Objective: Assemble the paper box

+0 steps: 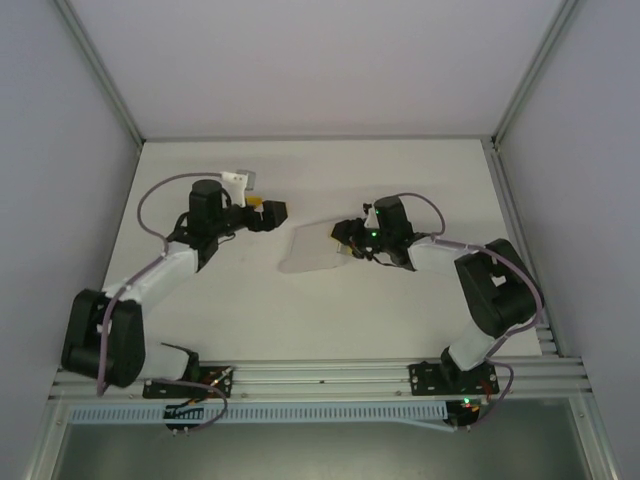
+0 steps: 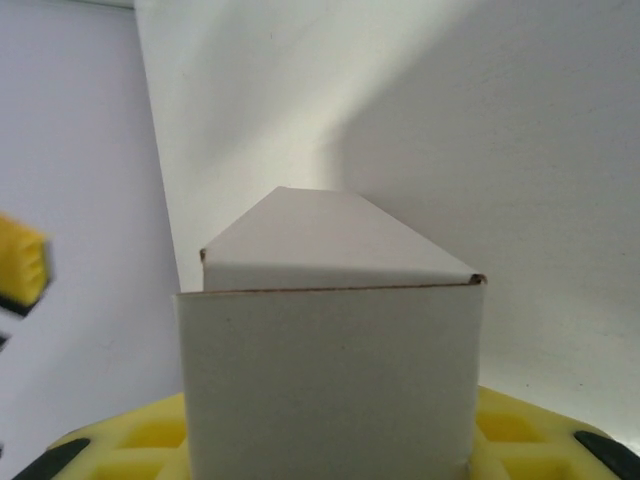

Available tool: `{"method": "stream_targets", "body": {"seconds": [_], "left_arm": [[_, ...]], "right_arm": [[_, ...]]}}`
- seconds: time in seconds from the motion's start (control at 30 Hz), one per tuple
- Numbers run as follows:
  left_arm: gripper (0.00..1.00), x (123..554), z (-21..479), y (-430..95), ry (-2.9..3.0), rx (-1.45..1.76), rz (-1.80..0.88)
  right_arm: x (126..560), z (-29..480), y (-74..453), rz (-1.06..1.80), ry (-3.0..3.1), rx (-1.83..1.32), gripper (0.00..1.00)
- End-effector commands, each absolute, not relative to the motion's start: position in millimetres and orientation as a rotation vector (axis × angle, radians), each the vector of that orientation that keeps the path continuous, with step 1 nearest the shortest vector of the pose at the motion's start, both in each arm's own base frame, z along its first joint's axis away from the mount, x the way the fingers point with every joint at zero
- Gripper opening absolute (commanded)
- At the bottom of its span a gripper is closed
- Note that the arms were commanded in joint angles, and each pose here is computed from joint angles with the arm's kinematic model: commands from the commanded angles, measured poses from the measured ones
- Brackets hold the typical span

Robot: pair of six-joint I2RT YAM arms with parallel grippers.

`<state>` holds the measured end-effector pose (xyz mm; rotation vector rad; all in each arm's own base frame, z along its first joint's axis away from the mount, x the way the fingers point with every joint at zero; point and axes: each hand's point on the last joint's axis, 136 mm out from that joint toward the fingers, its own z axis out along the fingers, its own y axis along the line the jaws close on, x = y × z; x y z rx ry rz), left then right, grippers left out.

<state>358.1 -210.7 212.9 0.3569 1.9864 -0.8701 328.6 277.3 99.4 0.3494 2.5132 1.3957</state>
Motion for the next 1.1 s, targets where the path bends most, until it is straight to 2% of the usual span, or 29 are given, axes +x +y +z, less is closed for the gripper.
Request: {"method": "stream_targets", "body": {"seconds": [0.0, 0.1, 0.33, 0.7, 1.07], "left_arm": [[1.0, 336, 214, -213, 1.913, 0.569, -0.621], [1.0, 308, 220, -232, 1.808, 0.745, -0.488], [1.0, 257, 206, -279, 1.699, 1.048, -0.388], [1.0, 256, 172, -299, 1.657, 1.174, 0.087], [1.0, 277, 166, -305, 1.61, 1.037, 0.275]], "right_arm": [[324, 113, 277, 1.403, 2.59, 0.34, 0.32], [322, 127, 279, 1.438, 2.63, 0.345, 0.31], [321, 146, 268, 1.372, 2.739, 0.334, 0.31], [325, 152, 252, 1.488, 2.795, 0.58, 0.27], [326, 150, 253, 1.559, 2.802, 0.693, 0.27]]}}
